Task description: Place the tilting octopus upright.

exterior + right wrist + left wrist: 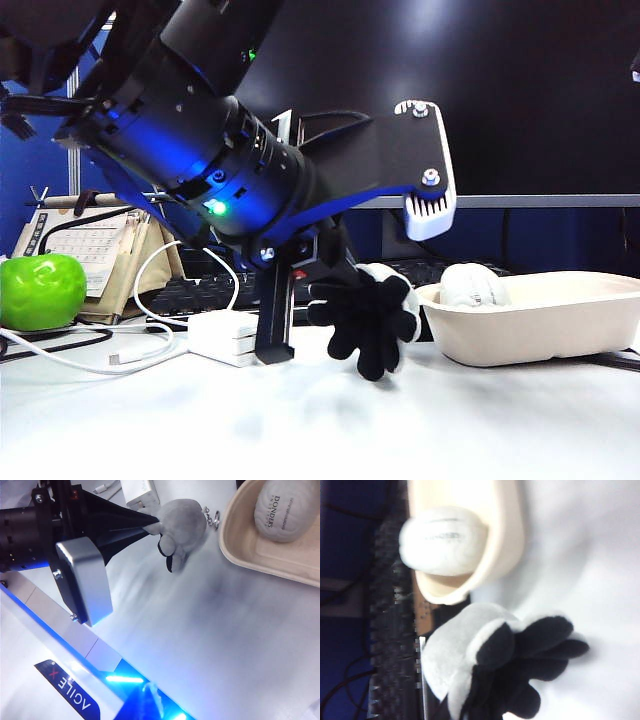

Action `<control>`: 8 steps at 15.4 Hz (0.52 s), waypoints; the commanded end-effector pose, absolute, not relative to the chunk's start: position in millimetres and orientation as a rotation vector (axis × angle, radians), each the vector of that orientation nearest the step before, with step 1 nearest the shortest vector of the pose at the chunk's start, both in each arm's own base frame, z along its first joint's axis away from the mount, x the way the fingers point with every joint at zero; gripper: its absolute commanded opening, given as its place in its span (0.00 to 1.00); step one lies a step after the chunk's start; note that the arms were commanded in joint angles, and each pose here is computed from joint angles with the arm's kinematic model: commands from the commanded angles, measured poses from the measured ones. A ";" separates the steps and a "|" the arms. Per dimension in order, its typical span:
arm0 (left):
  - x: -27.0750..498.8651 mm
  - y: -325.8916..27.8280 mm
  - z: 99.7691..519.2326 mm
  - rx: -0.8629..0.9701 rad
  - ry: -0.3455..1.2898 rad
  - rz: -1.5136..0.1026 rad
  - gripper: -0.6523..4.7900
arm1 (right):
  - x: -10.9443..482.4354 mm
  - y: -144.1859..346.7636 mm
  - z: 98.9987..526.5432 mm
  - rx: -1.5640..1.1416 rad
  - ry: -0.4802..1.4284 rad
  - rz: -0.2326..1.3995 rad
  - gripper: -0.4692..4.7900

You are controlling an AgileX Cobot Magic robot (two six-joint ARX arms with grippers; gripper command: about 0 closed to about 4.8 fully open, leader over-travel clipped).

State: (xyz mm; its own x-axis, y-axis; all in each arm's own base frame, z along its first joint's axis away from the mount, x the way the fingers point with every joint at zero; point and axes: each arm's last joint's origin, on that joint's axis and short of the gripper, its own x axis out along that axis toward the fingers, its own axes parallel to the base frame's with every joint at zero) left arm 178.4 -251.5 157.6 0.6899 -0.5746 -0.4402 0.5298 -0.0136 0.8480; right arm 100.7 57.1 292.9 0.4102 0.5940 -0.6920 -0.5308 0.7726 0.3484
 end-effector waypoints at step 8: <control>177.2 -252.1 158.5 1.295 -0.035 -0.887 0.11 | 100.4 57.1 294.0 0.078 0.895 0.716 0.09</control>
State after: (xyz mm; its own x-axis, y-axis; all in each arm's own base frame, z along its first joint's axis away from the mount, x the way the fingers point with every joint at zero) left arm 177.9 -251.1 156.3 0.6811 -0.5748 -0.4536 0.5498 -0.0076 0.8352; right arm 100.7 57.1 292.9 0.4102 0.5940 -0.6920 -0.5308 0.7726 0.3484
